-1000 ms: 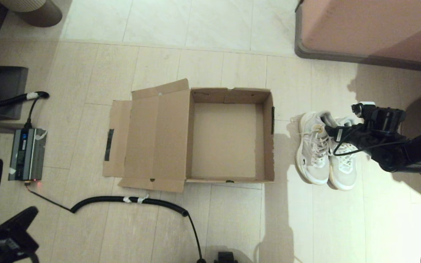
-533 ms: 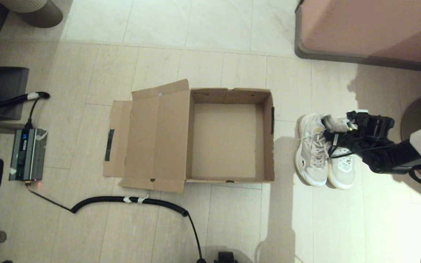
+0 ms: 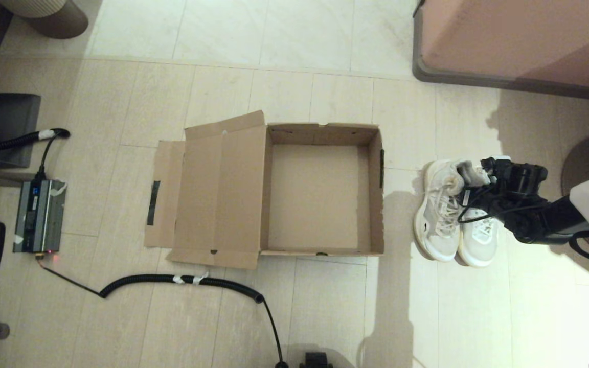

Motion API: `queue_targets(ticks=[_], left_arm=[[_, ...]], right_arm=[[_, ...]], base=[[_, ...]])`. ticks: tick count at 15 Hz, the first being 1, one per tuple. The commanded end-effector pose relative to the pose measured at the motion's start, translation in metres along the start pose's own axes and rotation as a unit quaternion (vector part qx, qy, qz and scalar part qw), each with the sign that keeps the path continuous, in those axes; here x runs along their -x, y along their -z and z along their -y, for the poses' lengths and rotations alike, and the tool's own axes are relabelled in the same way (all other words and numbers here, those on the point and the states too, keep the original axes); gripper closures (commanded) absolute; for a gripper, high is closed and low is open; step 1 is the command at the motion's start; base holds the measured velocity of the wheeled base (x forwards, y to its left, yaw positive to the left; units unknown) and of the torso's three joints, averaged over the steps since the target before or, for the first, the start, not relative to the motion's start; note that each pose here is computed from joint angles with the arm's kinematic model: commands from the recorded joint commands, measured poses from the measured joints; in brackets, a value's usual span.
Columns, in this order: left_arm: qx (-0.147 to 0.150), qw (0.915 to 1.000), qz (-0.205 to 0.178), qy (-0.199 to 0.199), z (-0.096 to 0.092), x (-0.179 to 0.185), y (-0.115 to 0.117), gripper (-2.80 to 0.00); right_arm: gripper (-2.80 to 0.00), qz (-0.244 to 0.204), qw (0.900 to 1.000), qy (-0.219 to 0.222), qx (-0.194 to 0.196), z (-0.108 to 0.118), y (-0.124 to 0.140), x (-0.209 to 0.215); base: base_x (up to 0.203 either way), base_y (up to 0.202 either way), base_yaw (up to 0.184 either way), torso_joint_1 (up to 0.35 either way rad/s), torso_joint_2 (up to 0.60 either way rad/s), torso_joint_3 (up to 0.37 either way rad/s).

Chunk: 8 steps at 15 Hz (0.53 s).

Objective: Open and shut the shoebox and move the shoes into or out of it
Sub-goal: Put the shoes into the shoe box

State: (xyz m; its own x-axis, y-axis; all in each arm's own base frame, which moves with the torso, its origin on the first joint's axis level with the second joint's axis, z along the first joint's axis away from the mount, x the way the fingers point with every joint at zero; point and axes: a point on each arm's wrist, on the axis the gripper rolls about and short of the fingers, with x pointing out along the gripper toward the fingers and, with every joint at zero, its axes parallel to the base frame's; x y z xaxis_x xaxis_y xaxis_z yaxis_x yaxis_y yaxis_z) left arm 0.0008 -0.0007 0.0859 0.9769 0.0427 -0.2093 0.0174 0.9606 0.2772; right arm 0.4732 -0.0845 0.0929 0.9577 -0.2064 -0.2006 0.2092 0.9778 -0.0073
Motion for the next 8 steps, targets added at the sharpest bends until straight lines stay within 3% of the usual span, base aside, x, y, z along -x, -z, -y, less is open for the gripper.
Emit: queue_targets(ticks=[1, 4, 8], left_arm=[[-0.016, 0.9998, -0.006, 0.0, 0.001, 0.0, 0.003, 0.0], [-0.006, 0.9993, -0.037, -0.004, 0.0, -0.004, 0.002, 0.0], [0.024, 0.9995, -0.005, 0.018, 0.002, 0.0, 0.003, 0.0]], right_arm=[[0.0, 0.023, 1.0, 0.0, -0.005, 0.0, -0.02, 0.01], [0.0, 0.023, 0.999, -0.009, -0.03, -0.005, -0.046, 0.035], [0.0, 0.024, 0.997, -0.026, -0.065, -0.017, -0.08, 0.071]], base=[[0.0, 0.0, 0.0, 0.0, 0.0, 0.0], [0.0, 0.0, 0.0, 0.0, 0.0, 0.0], [0.0, 0.0, 0.0, 0.0, 0.0, 0.0]])
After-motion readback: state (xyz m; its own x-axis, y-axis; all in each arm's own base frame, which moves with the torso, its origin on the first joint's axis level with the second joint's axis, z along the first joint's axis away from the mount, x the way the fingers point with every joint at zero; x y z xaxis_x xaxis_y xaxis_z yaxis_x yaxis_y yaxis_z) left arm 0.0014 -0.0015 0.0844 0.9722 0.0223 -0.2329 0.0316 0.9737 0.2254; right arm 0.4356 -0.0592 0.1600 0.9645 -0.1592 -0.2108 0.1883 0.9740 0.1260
